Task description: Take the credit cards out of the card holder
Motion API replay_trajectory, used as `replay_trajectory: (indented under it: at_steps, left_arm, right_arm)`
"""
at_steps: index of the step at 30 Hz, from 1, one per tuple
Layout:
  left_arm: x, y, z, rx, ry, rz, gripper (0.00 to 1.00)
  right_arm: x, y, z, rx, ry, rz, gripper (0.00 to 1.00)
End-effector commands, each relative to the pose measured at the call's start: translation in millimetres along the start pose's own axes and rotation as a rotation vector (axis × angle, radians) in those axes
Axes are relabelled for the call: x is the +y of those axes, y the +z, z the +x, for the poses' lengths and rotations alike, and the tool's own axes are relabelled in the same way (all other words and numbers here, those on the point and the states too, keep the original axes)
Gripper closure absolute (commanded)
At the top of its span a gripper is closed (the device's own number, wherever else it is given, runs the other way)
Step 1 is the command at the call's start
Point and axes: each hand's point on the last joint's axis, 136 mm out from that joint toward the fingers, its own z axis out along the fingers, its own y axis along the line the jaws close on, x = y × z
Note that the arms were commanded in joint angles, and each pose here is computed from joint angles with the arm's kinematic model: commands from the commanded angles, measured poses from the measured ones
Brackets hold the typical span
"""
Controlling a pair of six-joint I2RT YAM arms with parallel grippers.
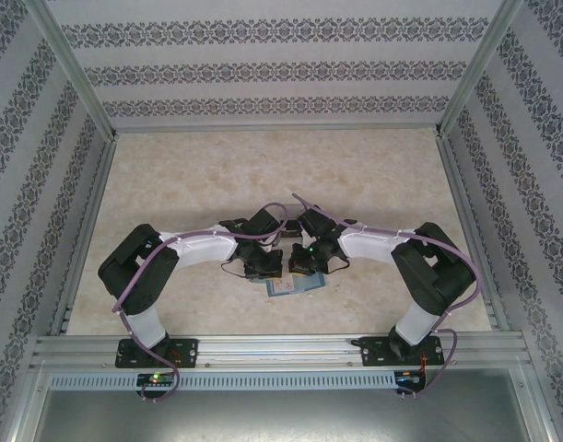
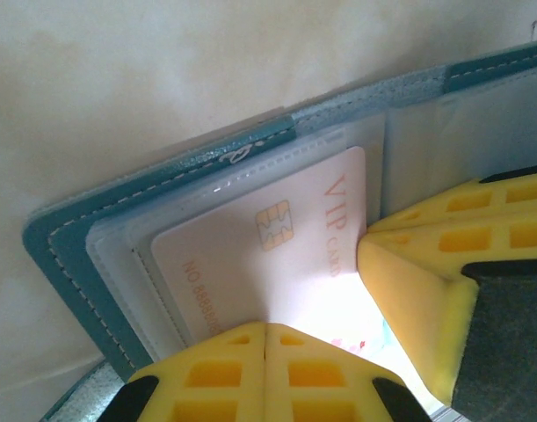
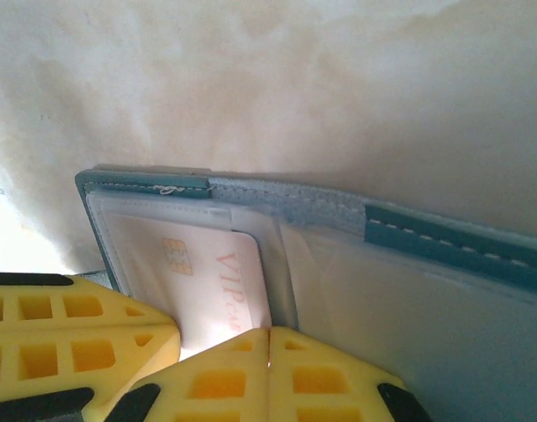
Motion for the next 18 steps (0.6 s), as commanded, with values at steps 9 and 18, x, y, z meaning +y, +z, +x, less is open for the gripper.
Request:
replay_trajectory:
  at_steps: [9,18]
  left_arm:
    - [21,8,17,0.05,-0.001,-0.104,1.0]
    - [19,6,16,0.043,0.002,-0.101,1.0]
  right_arm:
    - [-12,-21,-2,-0.051,-0.015,0.054,1.0]
    - [11,-17,1,-0.021,-0.023,-0.056,0.82]
